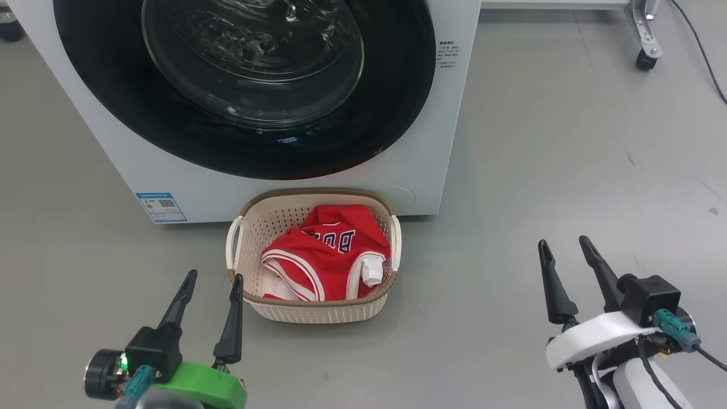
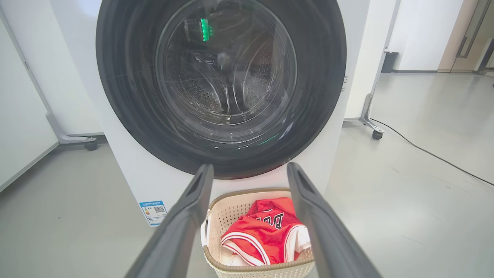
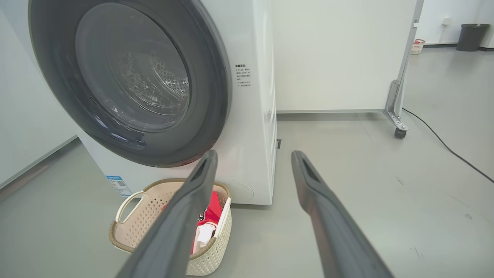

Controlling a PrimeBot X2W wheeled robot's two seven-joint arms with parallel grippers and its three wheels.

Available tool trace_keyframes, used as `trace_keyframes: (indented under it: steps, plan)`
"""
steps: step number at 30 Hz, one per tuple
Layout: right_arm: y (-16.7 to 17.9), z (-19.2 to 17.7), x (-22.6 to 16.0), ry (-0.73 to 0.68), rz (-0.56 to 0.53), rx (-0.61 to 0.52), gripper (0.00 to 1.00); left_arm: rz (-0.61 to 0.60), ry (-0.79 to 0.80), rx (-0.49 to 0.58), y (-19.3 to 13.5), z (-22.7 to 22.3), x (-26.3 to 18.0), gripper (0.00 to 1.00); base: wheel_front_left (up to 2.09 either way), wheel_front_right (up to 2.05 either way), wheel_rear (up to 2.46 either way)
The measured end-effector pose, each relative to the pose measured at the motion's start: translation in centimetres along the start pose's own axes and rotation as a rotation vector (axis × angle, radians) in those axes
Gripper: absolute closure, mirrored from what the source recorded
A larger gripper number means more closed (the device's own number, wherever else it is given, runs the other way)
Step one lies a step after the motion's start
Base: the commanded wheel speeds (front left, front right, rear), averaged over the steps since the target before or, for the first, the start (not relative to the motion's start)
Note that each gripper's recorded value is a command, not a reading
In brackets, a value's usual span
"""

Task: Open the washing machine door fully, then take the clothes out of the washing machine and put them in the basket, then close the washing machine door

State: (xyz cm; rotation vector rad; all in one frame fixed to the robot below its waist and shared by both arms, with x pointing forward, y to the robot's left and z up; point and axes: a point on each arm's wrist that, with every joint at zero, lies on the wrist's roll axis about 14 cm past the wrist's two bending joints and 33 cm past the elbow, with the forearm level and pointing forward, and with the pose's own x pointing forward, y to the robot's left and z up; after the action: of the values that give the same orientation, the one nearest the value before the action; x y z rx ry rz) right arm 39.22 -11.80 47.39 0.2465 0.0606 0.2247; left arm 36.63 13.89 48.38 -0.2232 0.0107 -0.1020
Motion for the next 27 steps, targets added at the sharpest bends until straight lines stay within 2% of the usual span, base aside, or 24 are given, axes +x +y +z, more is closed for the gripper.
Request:
trace_keyframes:
  steps: [8,27]
  plan:
    - [-0.2,-0.5,-2.5,0.007,-0.027,0.004,0.00,-0.014,-0.003,-0.002,-0.6,0.1,-0.6,0.00,0.00,0.00,0.00]
    - [0.1,0.6,-3.5,-0.029,-0.031,-0.008,0.00,-0.012,-0.012,-0.005,-0.5,0.4,-0.9,0.00,0.00,0.00,0.00]
